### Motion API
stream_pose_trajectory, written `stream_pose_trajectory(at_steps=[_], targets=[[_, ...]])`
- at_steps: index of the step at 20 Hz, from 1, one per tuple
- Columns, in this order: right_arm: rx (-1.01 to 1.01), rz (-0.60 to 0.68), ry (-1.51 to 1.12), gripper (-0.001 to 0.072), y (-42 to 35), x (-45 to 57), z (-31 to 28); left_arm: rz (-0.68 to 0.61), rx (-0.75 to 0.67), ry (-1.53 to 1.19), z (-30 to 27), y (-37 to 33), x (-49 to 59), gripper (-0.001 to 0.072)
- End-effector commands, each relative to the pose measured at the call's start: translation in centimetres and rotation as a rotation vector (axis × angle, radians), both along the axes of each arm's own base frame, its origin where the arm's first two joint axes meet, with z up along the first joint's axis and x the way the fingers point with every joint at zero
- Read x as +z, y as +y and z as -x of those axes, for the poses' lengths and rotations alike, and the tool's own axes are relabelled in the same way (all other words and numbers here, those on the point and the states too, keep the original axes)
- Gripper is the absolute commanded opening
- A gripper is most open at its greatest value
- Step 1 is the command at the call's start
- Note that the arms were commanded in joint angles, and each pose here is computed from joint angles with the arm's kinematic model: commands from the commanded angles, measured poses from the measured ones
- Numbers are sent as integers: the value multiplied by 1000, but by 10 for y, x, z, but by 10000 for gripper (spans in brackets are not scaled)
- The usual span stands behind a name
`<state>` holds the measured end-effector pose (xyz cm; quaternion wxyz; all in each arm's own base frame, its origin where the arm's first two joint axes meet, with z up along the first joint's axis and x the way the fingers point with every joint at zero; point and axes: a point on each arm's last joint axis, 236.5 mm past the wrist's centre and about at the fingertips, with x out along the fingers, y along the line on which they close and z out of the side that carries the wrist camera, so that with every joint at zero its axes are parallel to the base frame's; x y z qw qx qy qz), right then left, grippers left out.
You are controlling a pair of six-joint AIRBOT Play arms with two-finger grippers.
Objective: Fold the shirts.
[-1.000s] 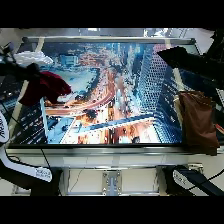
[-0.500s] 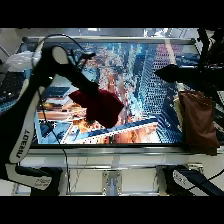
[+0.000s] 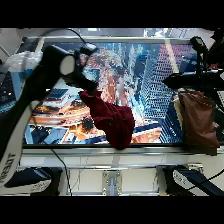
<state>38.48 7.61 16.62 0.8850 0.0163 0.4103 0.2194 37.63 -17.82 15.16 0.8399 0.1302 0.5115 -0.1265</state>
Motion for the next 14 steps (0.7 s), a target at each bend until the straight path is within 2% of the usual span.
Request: stream_pose_trajectory(at_steps=[1, 2, 3, 4, 5, 7, 8, 9, 14], targets=[[-27, 99, 8, 28, -21, -11, -3, 56, 279, -14, 28, 64, -4, 697], [-32, 92, 21, 48, -21, -14, -4, 82, 305, 41, 48, 66, -31, 697], [-26, 86, 40, 144, -19, -19, -3, 149, 322, 100, 70, 57, -64, 697], [-21, 64, 70, 299, -15, -25, -2, 257, 343, 148, 87, 39, -92, 697], [-9, 40, 91, 393, -9, -28, -1, 410, 377, 190, 100, 15, -117, 697], [6, -12, 111, 391, 2, -31, -2, 713, 492, 223, 104, -23, -150, 697], [10, -32, 113, 391, 6, -30, -3, 822, 564, 197, 94, -28, -158, 697], [12, -43, 111, 391, 7, -29, -4, 879, 601, 185, 89, -31, -166, 697], [7, -44, 102, 391, 7, -28, -6, 932, 641, 253, 78, -49, -195, 696]])
